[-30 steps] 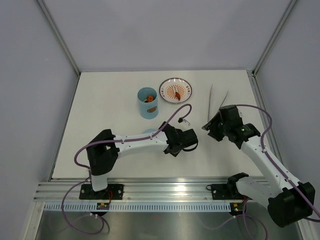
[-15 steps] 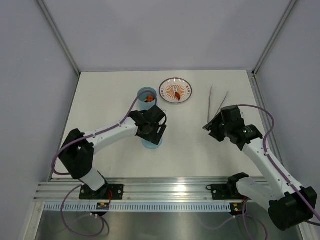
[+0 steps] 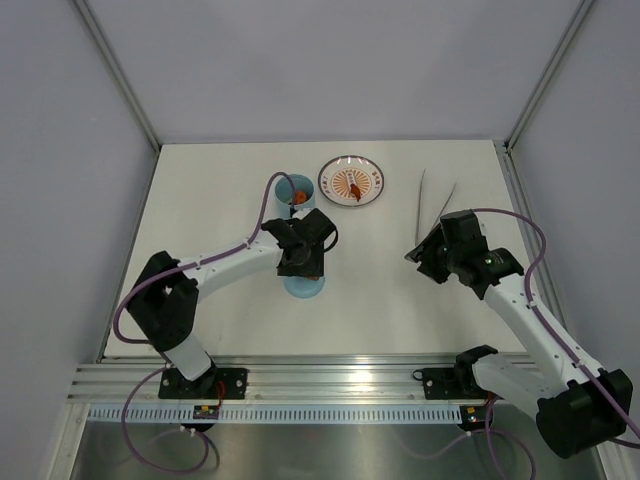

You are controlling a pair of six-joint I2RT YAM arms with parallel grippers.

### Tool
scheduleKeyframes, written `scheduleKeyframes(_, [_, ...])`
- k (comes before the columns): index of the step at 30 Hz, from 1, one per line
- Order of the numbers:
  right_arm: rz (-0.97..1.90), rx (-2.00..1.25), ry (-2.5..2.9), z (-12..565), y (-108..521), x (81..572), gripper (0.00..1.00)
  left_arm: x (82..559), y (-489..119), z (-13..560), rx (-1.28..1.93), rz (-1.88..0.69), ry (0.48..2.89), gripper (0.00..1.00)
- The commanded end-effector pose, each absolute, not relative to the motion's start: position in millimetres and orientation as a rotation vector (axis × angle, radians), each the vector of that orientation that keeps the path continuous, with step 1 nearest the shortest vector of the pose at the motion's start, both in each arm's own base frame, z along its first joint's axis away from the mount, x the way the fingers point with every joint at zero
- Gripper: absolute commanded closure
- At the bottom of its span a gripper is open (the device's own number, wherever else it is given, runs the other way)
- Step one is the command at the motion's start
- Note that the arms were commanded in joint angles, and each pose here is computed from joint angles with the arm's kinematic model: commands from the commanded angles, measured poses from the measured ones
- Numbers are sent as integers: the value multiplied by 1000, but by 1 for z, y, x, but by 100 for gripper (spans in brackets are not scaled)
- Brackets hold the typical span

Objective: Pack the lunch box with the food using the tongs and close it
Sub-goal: Adjust the box lid at the center of the board.

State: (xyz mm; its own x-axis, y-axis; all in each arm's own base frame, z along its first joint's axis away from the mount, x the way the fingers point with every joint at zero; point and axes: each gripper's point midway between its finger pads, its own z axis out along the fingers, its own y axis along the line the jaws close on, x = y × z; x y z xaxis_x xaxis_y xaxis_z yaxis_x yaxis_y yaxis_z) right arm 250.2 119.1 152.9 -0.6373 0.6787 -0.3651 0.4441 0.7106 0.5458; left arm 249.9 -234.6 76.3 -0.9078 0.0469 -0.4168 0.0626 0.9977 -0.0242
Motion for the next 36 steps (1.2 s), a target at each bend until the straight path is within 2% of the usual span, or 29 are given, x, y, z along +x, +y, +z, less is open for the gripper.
scheduleKeyframes(1, [588,807,2325,167,122,260,48,267,-232,106,-364,-112,2570,43])
scheduleKeyframes(4, [586,793,2333,167,123,261,48,274,-226,109,-506,-71,2512,44])
scheduleKeyframes(8, [588,779,2337,167,123,261,48,277,-216,95,-641,16,2482,30])
scheduleKeyframes(10, [594,777,2336,167,124,261,48,275,-218,87,-669,12,2502,27])
scheduleKeyframes(14, [595,762,2334,168,124,260,47,275,-222,80,-695,0,2517,28])
scheduleKeyframes(16, [591,759,2337,167,124,260,48,276,-222,78,-712,0,2503,38])
scheduleKeyframes(19, [617,748,2355,164,128,258,47,276,-222,72,-749,-5,2503,43])
scheduleKeyframes(23, [618,748,2363,161,128,256,47,275,-224,65,-766,5,2511,41])
scheduleKeyframes(25, [625,743,2359,161,129,256,47,276,-225,61,-773,12,2514,37])
scheduleKeyframes(26, [627,741,2362,161,129,255,47,277,-226,60,-771,10,2515,31])
scheduleKeyframes(29, [625,740,2369,158,129,255,47,276,-228,56,-768,16,2522,30])
scheduleKeyframes(34, [644,735,2368,156,132,256,47,276,-225,51,-770,44,2524,41])
scheduleKeyframes(35, [646,734,2368,156,132,256,47,276,-226,50,-764,47,2526,49])
scheduleKeyframes(36, [647,732,2369,156,132,256,47,276,-225,49,-759,51,2529,54])
